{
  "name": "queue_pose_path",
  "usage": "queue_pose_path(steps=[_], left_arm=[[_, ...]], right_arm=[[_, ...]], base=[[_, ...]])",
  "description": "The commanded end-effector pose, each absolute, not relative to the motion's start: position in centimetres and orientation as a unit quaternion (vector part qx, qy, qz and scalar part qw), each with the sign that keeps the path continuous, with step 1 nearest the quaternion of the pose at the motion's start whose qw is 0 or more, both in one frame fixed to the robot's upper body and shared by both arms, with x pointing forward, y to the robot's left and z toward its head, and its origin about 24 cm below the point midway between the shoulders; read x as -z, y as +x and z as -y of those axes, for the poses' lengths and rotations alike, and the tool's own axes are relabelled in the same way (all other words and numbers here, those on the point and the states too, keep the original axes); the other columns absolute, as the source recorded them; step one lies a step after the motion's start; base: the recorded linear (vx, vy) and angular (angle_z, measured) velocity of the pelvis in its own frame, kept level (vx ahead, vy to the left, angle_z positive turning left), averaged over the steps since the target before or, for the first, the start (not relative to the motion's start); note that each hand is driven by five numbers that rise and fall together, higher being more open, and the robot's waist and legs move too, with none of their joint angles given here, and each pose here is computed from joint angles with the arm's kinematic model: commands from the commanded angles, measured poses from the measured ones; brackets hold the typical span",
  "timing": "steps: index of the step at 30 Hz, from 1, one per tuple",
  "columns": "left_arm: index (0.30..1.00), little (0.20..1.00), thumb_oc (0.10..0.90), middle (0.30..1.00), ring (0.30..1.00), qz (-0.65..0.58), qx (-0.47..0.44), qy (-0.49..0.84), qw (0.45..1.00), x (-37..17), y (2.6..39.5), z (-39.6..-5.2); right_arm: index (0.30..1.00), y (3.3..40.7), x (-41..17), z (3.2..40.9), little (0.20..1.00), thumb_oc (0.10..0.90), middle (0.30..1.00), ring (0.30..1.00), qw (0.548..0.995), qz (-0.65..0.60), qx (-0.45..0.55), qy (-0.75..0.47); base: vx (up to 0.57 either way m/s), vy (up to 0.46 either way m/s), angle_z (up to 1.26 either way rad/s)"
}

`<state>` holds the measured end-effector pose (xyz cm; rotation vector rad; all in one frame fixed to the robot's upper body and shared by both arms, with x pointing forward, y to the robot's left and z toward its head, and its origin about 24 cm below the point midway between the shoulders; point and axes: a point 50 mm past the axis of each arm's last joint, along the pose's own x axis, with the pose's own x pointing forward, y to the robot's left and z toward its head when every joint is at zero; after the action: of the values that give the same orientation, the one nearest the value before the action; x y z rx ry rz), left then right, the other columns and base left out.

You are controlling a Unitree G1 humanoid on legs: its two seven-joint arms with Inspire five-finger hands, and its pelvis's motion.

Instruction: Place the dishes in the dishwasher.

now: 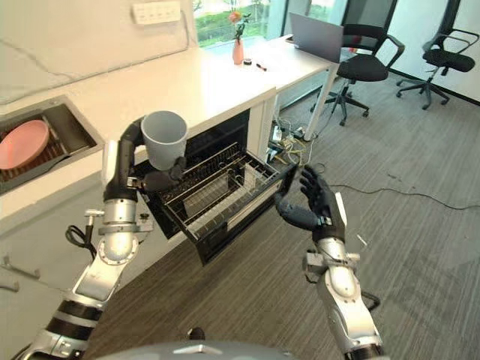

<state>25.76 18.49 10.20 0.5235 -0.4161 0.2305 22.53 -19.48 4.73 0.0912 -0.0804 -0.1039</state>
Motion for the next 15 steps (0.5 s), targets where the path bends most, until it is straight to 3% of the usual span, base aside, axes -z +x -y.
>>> queue_pose_path(steps=[1, 15], left_arm=[[0.300, 0.300, 0.400, 0.300, 0.300, 0.298, -0.119, 0.243, 0.915, -13.6, 26.1, -17.7], [0.300, 0.300, 0.400, 0.300, 0.300, 0.331, -0.080, 0.310, 0.888, -13.9, 27.2, -15.0]], right_arm=[[0.900, 24.1, -12.6, 18.3, 0.900, 0.800, 0.900, 0.900, 0.970, 0.232, -0.009, 0.067], [0.900, 25.1, -15.3, 12.2, 0.900, 0.800, 0.900, 0.900, 0.950, 0.271, -0.140, 0.063]], base=[[0.09, 0.044, 0.02], [0.03, 0.017, 0.07]])
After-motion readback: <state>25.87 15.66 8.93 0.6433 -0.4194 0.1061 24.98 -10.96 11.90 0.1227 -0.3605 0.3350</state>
